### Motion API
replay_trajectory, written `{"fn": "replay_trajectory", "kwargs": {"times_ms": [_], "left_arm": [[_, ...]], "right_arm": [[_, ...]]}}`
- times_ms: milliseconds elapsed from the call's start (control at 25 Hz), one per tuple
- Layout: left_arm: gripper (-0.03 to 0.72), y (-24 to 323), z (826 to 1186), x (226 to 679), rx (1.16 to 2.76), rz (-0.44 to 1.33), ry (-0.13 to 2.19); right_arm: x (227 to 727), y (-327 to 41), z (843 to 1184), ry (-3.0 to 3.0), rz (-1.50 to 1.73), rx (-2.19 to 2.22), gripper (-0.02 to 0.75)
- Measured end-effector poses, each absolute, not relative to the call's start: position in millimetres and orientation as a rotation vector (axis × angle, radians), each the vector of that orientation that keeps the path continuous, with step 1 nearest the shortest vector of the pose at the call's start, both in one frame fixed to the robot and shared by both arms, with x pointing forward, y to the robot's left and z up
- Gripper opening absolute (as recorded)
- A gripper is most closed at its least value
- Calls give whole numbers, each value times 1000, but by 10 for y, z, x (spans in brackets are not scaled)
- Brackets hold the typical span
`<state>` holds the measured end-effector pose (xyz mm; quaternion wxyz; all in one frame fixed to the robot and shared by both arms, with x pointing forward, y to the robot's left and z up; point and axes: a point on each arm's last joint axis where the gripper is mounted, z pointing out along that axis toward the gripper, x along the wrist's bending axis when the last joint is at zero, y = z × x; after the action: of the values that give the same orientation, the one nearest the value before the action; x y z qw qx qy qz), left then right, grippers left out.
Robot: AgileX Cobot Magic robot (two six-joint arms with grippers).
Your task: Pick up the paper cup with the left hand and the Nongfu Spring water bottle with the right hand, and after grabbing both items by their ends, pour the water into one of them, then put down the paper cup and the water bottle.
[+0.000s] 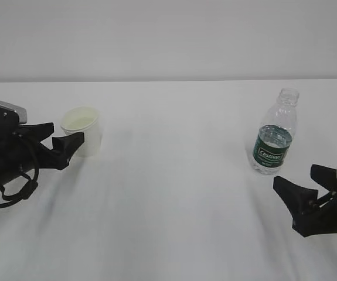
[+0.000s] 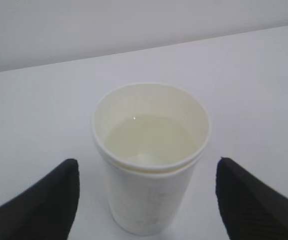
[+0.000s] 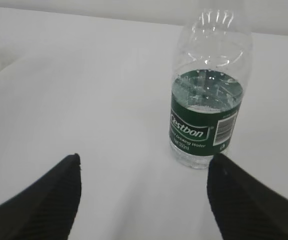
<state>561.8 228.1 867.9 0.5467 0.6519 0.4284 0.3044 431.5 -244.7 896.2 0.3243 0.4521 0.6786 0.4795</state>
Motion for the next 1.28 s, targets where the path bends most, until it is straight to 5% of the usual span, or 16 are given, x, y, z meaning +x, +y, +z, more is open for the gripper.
{"fn": "replay_trajectory", "kwargs": {"times_ms": [920, 1280], "left_arm": [[591, 2360, 9412, 4764, 1407, 781, 999], [591, 2449, 9851, 4482, 1234, 854, 937]], "right_arm": [[3998, -2508, 9468, 1521, 1487, 1128, 588], [3914, -2527, 9662, 1420, 1555, 1048, 588]]}}
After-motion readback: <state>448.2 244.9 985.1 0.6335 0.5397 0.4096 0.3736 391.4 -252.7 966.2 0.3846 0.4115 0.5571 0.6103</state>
